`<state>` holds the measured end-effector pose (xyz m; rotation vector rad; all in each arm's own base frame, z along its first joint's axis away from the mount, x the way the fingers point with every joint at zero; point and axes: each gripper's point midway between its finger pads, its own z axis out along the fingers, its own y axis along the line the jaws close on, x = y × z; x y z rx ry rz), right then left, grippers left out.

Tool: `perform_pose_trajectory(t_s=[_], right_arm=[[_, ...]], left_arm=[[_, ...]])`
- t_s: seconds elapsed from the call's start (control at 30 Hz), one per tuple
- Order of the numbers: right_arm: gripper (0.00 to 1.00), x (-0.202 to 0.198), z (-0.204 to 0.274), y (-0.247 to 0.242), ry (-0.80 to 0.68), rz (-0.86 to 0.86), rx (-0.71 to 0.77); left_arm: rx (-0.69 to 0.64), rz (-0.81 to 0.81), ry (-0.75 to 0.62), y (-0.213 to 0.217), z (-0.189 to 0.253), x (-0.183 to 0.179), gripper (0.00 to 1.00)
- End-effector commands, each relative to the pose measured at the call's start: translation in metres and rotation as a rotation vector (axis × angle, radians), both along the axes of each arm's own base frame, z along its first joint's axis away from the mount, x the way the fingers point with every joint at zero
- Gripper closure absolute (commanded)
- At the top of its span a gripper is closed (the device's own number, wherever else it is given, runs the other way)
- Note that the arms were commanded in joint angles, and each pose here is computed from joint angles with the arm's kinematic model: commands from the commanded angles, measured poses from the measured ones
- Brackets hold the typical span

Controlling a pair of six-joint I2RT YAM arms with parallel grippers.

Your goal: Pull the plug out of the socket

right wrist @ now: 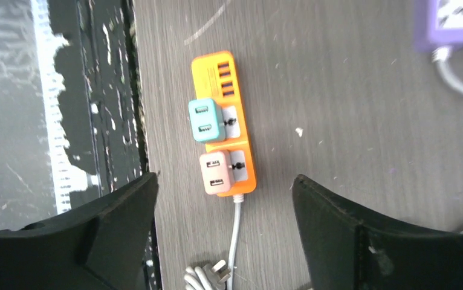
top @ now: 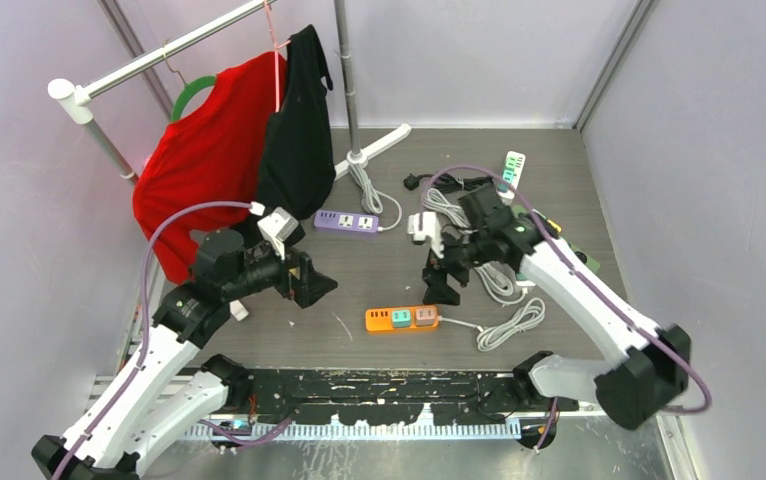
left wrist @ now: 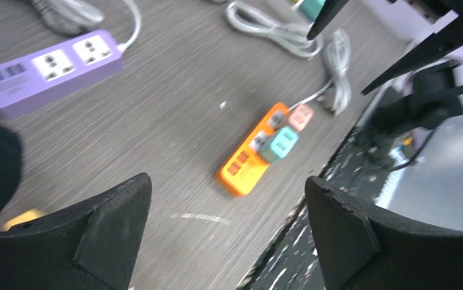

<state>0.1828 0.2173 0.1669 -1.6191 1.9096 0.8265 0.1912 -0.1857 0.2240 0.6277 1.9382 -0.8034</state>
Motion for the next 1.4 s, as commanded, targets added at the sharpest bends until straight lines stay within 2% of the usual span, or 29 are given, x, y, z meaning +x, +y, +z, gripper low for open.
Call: perform_pose_trajectory(t_s=[0.0,0.03,0.1,0.13,0.2,0.3,0.4,0.47,0.6,0.73,0.9,1.17,1.37], right_arm=[[0.05,-0.021,0.057,0.012,-0.101,0.098,0.256],[0.01,-0.028,0.059,0.011,-0.13,0.164,0.269],[0.0,-0.048,0.058,0.005,-0.096,0.292,0.257],[0.0,-0.056,0.06,0.003,-0.068,0.345,0.256],[0.0,-0.067,0.062,0.003,0.032,0.373,0.265],[0.0,-0.061,0.046,0.007,-0.016,0.398,0.28],[0.01,-0.03,0.007,0.006,-0.09,0.227,0.226],[0.08,-0.013,-0.015,-0.002,-0.15,0.147,0.161],[0.21,-0.01,-0.031,-0.001,-0.168,0.14,0.156],[0.26,-0.006,-0.046,-0.001,-0.178,0.157,0.11],[0.27,-0.002,-0.053,-0.003,-0.189,0.147,0.09],[0.28,-0.006,-0.065,-0.004,-0.169,0.175,0.077],[0.3,-0.008,-0.069,-0.004,-0.169,0.186,0.076]], left_arm=[[-0.388,-0.146,0.004,-0.043,0.063,-0.013,0.03],[-0.497,-0.179,-0.011,-0.05,0.082,-0.014,0.03],[-0.65,-0.217,0.023,-0.059,0.097,-0.016,0.03],[-0.694,-0.23,0.032,-0.062,0.099,-0.017,0.04],[-0.698,-0.234,0.041,-0.073,0.086,-0.018,0.05],[-0.578,-0.268,-0.041,-0.1,0.06,-0.033,0.06],[-0.314,-0.316,-0.199,-0.122,0.013,-0.047,0.05],[-0.175,-0.362,-0.312,-0.127,-0.02,-0.051,0.05],[-0.027,-0.427,-0.49,-0.126,-0.069,-0.05,0.05],[0.107,-0.432,-0.548,-0.123,-0.102,-0.037,0.04],[0.155,-0.473,-0.549,-0.131,-0.122,-0.031,0.07],[0.142,-0.485,-0.512,-0.136,-0.139,-0.017,0.12],[0.126,-0.543,-0.457,-0.146,-0.15,-0.02,0.2]])
